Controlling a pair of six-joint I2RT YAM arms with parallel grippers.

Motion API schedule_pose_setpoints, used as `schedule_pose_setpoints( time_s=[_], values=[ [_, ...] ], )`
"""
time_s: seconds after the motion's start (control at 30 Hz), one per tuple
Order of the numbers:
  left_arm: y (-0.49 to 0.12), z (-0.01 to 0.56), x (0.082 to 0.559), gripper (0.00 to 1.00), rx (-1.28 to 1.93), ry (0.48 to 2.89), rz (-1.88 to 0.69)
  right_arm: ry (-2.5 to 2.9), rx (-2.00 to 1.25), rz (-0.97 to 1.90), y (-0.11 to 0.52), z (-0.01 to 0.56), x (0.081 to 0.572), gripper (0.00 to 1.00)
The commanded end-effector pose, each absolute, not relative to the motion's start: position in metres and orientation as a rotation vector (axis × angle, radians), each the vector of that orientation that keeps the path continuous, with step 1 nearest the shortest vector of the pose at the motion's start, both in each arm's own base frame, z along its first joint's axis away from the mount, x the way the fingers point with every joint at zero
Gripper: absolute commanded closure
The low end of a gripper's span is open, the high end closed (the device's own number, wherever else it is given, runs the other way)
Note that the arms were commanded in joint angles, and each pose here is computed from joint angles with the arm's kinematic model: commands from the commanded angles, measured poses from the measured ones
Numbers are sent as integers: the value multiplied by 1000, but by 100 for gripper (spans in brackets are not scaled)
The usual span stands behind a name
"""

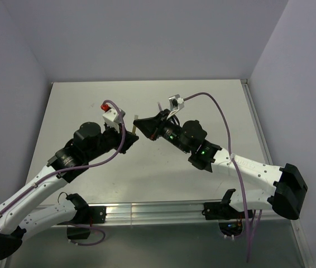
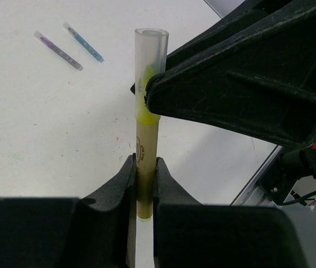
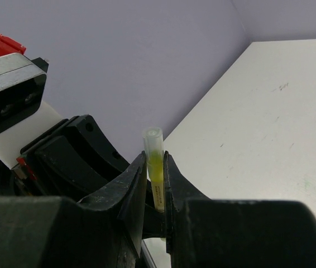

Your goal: Insert the pens into the pen caps

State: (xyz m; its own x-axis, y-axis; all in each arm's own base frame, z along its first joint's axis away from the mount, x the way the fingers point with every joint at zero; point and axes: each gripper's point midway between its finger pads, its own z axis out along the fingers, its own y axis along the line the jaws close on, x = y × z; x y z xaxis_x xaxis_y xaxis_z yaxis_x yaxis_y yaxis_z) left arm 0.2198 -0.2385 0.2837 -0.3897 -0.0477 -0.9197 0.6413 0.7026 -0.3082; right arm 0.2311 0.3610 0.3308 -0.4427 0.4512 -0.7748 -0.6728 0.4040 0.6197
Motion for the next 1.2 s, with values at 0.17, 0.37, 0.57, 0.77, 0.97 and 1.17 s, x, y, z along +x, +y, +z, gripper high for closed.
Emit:
schedule_pose_setpoints(
  time_s=[0.17,0.37,0.57,0.77,0.97,1.17],
  values=[
    [-206,443,260,100,154,1335,-756,1971,-649,1434,388,235,121,100],
    [-205,445,259,100,151,1326,-756,1991,-670,1404,389,229,119,100],
    [-206,452,259,100,151,1294,-769,2000,-677,1353,386,231,122,100],
    [-211,462,256,100,159,1223,-811,1974,-654,1294,381,246,131,100],
    [-215,452,257,100,165,1254,-819,1947,-612,1189,364,260,144,100],
    [-224,441,238,100,274,1240,-877,1861,-528,1165,330,295,165,100]
  ],
)
